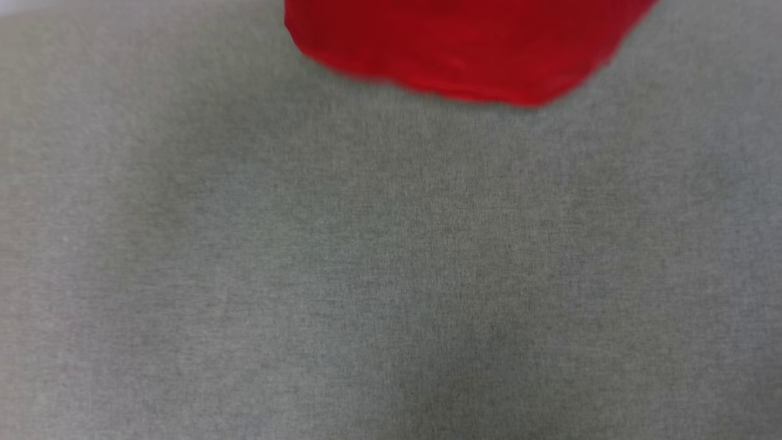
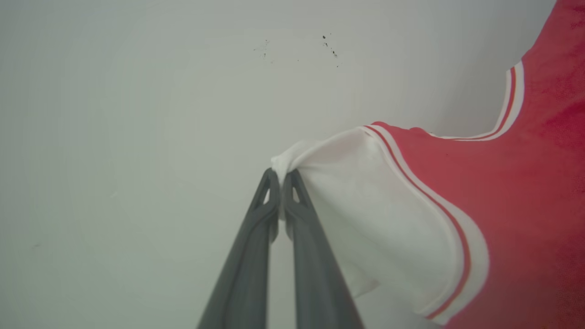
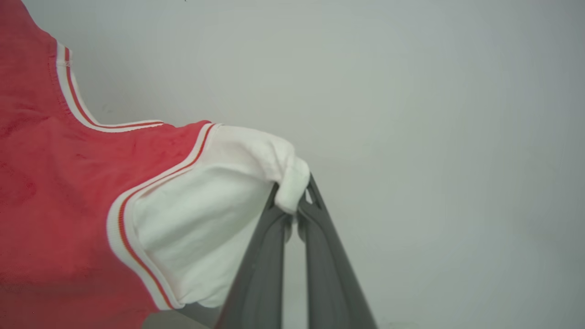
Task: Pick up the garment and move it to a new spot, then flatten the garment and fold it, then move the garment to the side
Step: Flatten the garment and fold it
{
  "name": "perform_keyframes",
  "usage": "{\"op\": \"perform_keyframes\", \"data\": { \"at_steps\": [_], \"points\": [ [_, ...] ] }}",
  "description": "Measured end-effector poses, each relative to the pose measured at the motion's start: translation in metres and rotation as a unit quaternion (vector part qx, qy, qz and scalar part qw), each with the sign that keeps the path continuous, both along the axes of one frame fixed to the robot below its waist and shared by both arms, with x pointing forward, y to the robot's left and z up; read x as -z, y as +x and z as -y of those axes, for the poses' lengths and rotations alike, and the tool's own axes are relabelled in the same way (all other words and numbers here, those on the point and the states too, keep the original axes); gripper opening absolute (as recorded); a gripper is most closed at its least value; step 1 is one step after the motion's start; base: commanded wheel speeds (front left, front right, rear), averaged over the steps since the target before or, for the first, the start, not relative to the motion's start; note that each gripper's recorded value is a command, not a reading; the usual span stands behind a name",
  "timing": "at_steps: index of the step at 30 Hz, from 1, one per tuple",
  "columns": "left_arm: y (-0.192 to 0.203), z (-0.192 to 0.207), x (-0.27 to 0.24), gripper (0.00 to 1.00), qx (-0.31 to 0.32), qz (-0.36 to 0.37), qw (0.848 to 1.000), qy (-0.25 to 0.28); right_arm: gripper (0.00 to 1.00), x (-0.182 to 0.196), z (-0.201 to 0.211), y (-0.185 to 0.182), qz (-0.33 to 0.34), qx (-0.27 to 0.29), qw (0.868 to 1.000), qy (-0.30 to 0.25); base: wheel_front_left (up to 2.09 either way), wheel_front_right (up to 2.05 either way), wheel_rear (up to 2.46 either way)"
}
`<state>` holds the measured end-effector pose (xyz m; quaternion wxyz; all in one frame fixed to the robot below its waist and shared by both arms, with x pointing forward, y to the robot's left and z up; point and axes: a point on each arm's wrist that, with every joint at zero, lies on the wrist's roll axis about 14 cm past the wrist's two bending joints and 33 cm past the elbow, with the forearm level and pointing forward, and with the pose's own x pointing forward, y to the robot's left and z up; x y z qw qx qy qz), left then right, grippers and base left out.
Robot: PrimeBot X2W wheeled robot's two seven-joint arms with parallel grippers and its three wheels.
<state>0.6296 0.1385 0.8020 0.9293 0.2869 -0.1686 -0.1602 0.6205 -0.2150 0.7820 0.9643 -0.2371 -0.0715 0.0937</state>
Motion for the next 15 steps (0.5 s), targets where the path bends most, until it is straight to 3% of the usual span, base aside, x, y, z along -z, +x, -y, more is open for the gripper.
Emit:
{"op": "perform_keyframes", "data": {
  "at_steps": [10, 15],
  "points": [
    [0.052, -0.013, 0.021, 0.00, -0.012, 0.002, 1.000, -0.015, 0.00, -0.005, -0.002, 0.051, 0.041, 0.009, 0.999, -0.012, 0.00, 0.00, 0.00],
    [0.067, -0.019, 0.042, 0.00, -0.016, -0.016, 1.000, -0.021, 0.00, 0.014, -0.002, 0.069, 0.028, 0.010, 0.999, -0.012, 0.00, 0.00, 0.00]
  ]
}}
